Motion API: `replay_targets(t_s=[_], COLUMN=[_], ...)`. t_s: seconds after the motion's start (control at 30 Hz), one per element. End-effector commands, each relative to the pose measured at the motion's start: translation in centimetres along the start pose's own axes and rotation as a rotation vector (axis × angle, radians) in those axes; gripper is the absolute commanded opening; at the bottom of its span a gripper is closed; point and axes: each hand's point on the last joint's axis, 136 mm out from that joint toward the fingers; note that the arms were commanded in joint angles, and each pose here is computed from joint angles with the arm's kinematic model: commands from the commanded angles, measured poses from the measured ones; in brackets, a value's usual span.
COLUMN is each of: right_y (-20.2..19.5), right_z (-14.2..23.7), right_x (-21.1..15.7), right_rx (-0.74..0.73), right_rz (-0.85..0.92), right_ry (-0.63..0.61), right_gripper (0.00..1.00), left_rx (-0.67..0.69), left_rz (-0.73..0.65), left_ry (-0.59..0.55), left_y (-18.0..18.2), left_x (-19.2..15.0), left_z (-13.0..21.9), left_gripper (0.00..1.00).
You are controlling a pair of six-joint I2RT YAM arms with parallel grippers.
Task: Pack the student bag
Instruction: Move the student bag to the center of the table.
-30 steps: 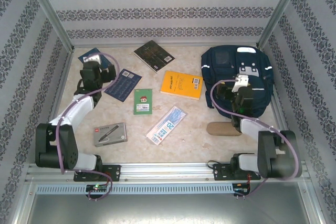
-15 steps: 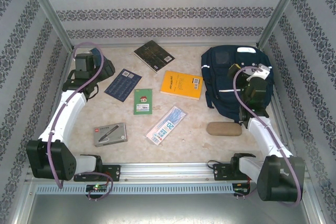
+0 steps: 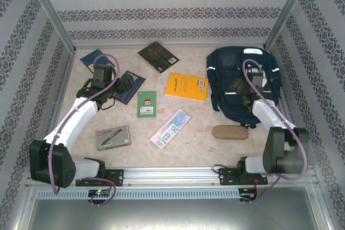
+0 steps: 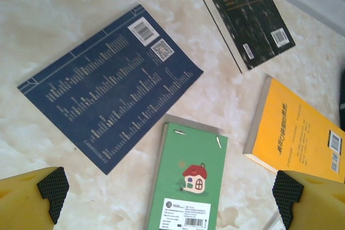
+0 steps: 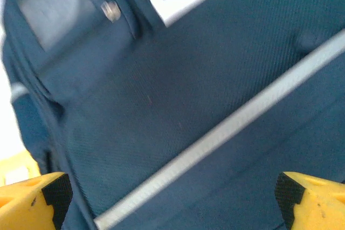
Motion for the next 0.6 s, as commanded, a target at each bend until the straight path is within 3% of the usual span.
replay_targets(t_s=[0.0,0.23,0.57], right_y=[0.7,6.0,19.1], right_z=[-1.4,-3.7,-1.1], right_x=[-3.9,-11.6,-21.7], right_rx=[0.027,0.108,0.285], right_rz=[-0.040,0.032,0.252], right_ry=[0.216,0.473,0.610], right_gripper=[0.98,0.98,0.98], left_rx=[-0.025,-0.034,-0.032], left_rz=[-0.005,-0.034,-0.046], left_ry=[-0.014,-0.010,-0.006], left_y=[-0.8,-1.3,-1.3], left_x=[0.1,-0.2,-0.8], left_z=[0.2,0.7,1.2], left_gripper=[1.00,1.00,1.00])
Point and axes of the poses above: each hand's point on the last joint's axis, 136 mm out from that joint toward the fingers, its own z axis back along the fingers, its own y axis along the line the jaws close on, x = y × z, and after that the axes turned 4 degrees about -z, right-handed
